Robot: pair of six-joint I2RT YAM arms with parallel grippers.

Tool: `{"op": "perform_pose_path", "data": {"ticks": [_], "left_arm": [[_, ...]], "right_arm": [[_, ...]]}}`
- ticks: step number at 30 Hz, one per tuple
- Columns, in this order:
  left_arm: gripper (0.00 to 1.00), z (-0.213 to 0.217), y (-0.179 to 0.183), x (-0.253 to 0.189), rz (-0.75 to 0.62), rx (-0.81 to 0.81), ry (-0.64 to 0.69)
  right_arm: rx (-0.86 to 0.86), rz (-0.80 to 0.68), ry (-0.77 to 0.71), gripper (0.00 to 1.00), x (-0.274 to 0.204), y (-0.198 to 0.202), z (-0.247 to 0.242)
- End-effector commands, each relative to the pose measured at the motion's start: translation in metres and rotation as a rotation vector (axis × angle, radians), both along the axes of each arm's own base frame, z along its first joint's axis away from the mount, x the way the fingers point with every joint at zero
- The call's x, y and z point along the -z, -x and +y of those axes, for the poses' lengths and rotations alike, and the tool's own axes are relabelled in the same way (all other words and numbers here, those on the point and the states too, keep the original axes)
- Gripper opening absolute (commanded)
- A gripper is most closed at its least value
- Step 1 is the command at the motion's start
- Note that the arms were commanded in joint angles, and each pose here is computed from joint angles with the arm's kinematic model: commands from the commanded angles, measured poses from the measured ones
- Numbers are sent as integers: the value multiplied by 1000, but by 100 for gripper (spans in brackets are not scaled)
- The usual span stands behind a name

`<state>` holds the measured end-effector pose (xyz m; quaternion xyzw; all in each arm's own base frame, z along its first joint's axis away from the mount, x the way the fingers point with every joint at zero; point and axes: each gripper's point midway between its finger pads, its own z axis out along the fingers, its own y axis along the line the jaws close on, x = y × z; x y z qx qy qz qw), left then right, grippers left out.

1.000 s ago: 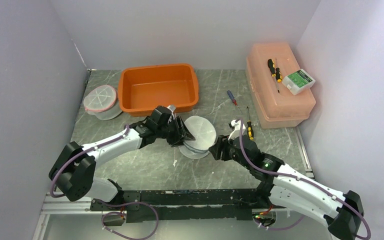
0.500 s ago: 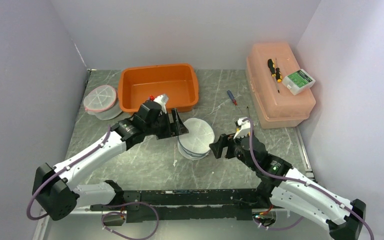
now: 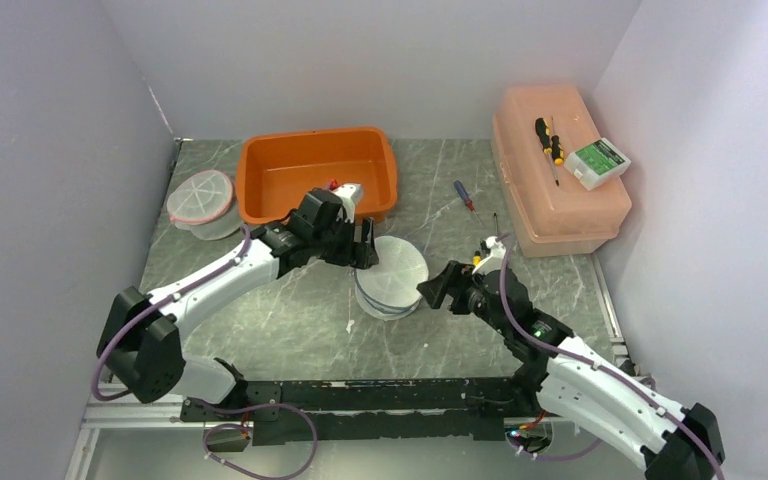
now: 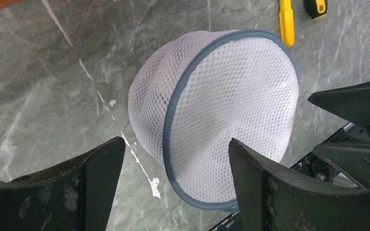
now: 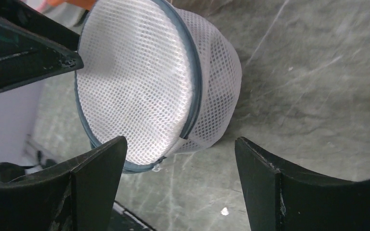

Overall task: Unzip the laundry bag and remove the bra
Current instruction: Unzip the laundry bag at the center of the board.

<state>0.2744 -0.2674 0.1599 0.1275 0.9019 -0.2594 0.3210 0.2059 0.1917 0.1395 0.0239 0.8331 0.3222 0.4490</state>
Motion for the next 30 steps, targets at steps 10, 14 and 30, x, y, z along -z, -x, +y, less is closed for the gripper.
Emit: {"op": "perform_pose_path", "data": {"ticks": [10,14,30], "left_arm": [[82,-6,6,-22,-67,34,135],[82,2,13,-25,-63,14,144],[82,62,28,-91,-249,-189,156]], "right_arm": [[-109,221,-426,68,-2,1,56],[-111,214,-382,40,4,-6,58],[-655,-29,26,0,-63,51,54]]}}
